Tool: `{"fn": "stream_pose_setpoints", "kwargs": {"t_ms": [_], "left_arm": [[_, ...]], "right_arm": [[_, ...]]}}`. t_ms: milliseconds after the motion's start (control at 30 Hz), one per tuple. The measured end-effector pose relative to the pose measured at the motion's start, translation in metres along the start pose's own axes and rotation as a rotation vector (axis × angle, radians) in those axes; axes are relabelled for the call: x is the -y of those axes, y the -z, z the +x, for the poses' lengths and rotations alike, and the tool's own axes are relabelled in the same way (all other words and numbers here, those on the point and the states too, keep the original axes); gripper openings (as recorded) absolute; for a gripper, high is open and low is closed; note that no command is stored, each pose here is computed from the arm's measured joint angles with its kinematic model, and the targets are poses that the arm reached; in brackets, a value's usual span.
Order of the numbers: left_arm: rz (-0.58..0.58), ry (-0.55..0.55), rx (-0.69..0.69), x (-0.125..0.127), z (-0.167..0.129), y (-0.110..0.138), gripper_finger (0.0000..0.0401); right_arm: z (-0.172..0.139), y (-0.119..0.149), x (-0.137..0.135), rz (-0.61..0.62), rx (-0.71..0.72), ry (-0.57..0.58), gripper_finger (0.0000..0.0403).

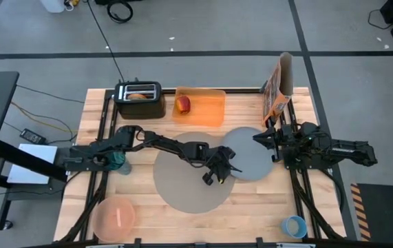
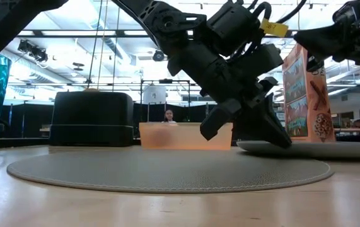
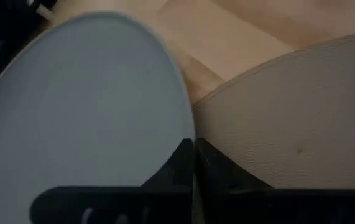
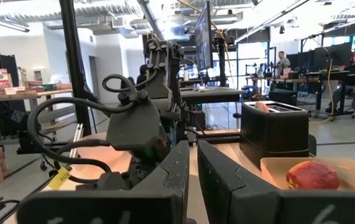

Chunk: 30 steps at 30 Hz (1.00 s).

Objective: Arrange a breakfast setting
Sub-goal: Put the blue plate on the brown tablemat

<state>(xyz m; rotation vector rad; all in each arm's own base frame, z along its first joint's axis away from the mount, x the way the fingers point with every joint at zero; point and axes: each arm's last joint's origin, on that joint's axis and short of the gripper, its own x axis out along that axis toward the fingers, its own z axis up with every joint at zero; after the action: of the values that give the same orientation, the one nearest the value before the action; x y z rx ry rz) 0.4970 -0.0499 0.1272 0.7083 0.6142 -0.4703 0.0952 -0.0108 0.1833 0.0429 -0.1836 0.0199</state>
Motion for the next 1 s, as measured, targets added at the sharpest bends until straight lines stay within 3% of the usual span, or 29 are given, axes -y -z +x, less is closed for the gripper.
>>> {"fn": "stream_pose_setpoints", "kwargs": {"t_ms": [233, 467, 633, 833, 1000], "left_arm": [[0.041, -0.037, -0.033, 0.008, -0.009, -0.018, 0.001], [-0.015, 0.004, -0.058, 0.008, -0.043, -0.041, 0.0009], [-0.103, 0.056, -0.154, 0.015, -0.077, -0.055, 0.0008], [-0.221, 0.137, -0.313, 0.042, -0.119, -0.075, 0.0007], [-0.337, 0.226, -0.459, 0.081, -0.146, -0.09, 0.0007]], "right_arm": [[0.0, 0.002, 0.0, 0.004, -0.025, 0.002, 0.0041], [0.001, 0.004, 0.0, 0.014, -0.043, 0.004, 0.0041], [0.001, 0.004, -0.001, 0.197, -0.05, -0.041, 0.0041], [0.001, 0.004, -0.001, 0.289, -0.054, -0.047, 0.0041], [0.001, 0.002, -0.004, 0.372, -0.049, -0.116, 0.0041]]}}
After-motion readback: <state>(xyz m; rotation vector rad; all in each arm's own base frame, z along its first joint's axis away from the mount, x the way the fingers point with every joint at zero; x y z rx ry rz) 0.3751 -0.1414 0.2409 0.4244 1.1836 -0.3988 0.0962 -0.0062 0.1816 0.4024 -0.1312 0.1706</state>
